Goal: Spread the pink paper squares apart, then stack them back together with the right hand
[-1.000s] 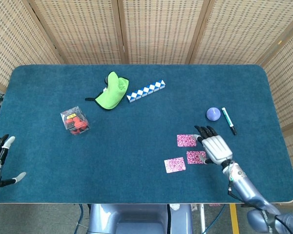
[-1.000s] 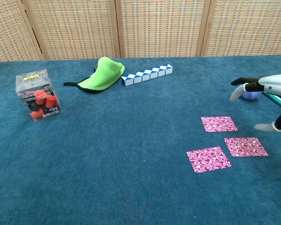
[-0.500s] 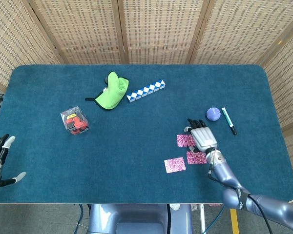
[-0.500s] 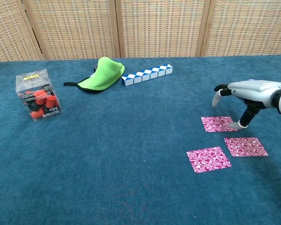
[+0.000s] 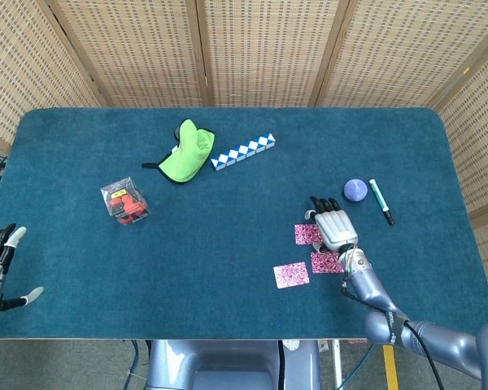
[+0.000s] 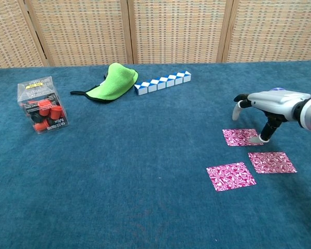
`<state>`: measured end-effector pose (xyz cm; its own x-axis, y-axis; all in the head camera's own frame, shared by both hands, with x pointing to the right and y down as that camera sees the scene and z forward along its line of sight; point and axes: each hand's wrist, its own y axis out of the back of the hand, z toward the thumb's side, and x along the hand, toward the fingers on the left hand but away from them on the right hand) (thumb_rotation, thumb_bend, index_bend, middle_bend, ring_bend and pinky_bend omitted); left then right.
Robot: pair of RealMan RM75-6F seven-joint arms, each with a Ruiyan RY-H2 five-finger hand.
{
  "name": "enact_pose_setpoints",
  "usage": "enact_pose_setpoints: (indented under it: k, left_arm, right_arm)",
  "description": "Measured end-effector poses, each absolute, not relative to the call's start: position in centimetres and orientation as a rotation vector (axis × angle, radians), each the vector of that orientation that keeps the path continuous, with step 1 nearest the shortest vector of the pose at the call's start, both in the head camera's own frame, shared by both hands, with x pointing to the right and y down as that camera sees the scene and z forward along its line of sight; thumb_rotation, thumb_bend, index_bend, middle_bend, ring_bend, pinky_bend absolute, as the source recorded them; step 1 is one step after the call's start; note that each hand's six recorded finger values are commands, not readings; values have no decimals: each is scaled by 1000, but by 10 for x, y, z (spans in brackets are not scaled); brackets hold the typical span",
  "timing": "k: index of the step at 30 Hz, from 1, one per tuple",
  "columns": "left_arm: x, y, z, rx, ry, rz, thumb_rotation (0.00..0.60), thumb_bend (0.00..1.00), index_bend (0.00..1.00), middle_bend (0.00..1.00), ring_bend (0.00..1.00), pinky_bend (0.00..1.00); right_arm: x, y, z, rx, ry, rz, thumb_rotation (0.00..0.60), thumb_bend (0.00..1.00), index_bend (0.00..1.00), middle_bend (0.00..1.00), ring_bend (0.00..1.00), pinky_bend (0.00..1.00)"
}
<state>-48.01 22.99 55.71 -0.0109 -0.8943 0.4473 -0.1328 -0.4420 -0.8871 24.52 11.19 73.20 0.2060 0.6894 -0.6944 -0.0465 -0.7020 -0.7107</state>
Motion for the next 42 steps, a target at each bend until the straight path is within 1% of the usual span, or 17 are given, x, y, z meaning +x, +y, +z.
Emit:
enact_pose_setpoints:
  k: [13, 28, 31, 36, 42]
  left_arm:
    - [-480, 230, 557, -1619, 1077, -1513, 600, 0, 0, 0, 0, 0]
    - [-480, 230, 557, -1613, 1077, -1514, 600, 0, 0, 0, 0, 0]
    - [-480, 230, 557, -1613, 1077, -1514, 600, 0, 0, 0, 0, 0]
    - [-480, 230, 557, -1613, 1078, -1515, 600, 0, 0, 0, 0, 0]
    - [-480, 230, 557, -1611, 1078, -1515, 600, 0, 0, 0, 0, 0]
  right_arm:
    - [249, 119, 744, -1847, -549, 1562, 600, 311, 271, 31, 0, 0]
    - [250, 123, 750, -1847, -529, 1556, 600, 311, 271, 34, 0, 0]
    - [251, 123, 752, -1846, -534, 1559, 600, 311, 306, 42, 0, 0]
    - [253, 123, 755, -1849, -542, 1564, 600, 311, 446, 51, 0, 0]
    - [253, 124, 755, -1870, -569, 1556, 600, 311, 493, 70, 0, 0]
